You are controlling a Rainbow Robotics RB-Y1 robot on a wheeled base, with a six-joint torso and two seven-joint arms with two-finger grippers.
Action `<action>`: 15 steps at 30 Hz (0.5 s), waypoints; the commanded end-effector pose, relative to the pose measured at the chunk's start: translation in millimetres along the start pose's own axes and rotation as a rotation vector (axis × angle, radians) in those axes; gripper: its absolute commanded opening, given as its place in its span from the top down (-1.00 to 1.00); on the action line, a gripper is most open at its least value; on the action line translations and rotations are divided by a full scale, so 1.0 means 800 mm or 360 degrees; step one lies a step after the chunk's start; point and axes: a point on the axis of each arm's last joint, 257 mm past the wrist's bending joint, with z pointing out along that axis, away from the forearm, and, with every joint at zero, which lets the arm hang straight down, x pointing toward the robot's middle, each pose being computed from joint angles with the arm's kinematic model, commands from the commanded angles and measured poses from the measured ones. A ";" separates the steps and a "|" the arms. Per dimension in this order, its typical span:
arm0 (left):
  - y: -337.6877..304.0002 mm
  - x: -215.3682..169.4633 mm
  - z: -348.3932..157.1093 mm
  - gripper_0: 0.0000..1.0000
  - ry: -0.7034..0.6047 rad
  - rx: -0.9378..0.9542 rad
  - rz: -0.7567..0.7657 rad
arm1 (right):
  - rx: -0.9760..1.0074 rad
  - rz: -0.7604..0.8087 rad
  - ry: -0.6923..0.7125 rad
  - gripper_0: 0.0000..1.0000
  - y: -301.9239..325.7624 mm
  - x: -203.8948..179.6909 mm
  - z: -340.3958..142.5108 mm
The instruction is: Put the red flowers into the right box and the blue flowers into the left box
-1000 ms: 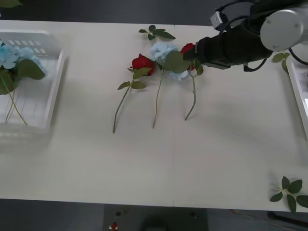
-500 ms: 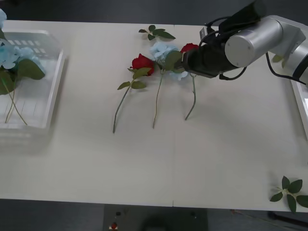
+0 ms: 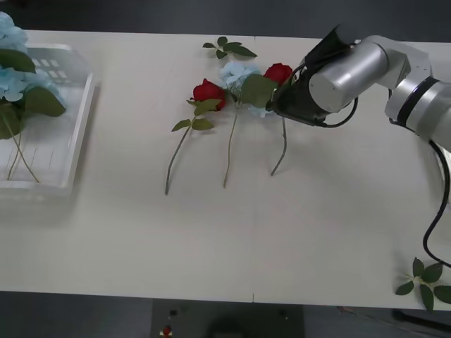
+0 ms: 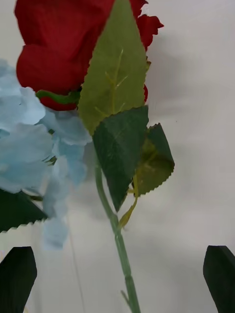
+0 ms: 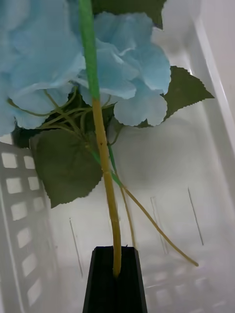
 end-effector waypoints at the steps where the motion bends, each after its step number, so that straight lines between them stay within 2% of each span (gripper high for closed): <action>1: 0.005 -0.012 0.017 1.00 -0.0089 -0.0059 -0.0217 | 0.0016 0.0066 -0.0004 -1.00 0.011 0.013 0.021; 9: 0.003 0.016 0.061 1.00 -0.0177 -0.0119 -0.0465 | 0.0062 0.0063 -0.0003 -1.00 0.007 0.023 0.036; 15: 0.001 0.028 0.070 1.00 -0.0169 -0.0127 -0.0500 | 0.0107 0.0011 -0.0030 -1.00 -0.009 0.030 0.046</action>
